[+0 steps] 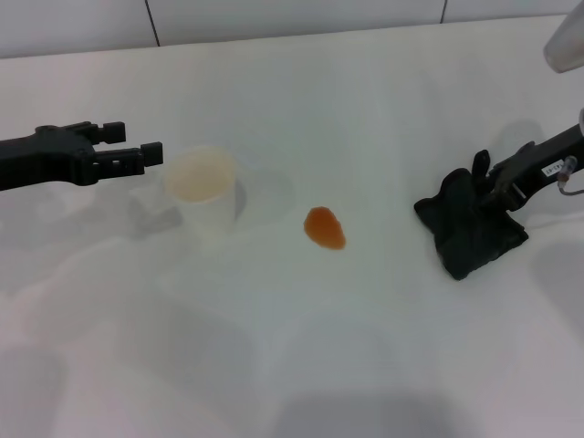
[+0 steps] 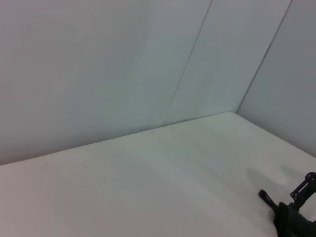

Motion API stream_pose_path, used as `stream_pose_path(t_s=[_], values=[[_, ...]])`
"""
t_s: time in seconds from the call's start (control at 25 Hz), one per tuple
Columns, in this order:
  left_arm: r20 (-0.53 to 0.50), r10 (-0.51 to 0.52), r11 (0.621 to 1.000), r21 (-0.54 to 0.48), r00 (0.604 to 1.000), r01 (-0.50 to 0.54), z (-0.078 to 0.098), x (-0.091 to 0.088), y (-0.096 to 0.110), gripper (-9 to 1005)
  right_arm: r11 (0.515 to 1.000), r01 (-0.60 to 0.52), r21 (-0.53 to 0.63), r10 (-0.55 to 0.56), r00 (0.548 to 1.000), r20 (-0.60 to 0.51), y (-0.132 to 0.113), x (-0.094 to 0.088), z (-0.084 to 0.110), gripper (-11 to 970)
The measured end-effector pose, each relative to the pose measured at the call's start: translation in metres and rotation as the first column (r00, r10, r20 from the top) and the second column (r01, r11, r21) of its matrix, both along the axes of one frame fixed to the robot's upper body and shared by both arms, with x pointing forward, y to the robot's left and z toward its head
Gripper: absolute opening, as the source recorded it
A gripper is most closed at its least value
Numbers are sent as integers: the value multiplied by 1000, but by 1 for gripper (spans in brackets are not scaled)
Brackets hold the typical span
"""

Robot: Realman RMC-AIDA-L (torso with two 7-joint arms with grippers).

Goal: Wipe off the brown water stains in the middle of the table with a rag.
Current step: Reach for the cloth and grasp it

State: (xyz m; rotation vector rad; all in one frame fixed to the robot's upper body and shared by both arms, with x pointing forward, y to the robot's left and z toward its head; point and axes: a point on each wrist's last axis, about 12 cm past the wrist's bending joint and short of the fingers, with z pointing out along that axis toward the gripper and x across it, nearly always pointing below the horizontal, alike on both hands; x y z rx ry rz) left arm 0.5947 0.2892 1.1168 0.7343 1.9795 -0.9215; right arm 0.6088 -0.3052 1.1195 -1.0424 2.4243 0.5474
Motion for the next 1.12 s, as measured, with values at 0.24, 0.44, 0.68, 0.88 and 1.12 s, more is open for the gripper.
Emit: stream_pose_path(t_s=[0.24, 0.44, 0.68, 0.88, 1.12], values=[[1, 6, 1000, 3, 1000, -6, 0, 0, 1, 871, 1000, -24, 10, 24, 1000, -3, 4, 0, 0, 506], [2, 8, 1000, 4, 1000, -8, 0, 1, 1, 871, 999, -41, 18, 41, 999, -1, 9, 2, 3, 499], [2, 11, 1000, 6, 1000, -11, 0, 1, 1, 871, 999, -41, 16, 41, 999, 2, 9, 3, 3, 282], [4, 10, 1000, 7, 1000, -10, 0, 2, 1, 871, 999, -43, 17, 43, 999, 2, 9, 3, 4, 218], [1, 11, 1000, 5, 1000, -11, 1, 2, 1, 870, 998, -60, 35, 61, 998, -7, 12, 2, 7, 211]])
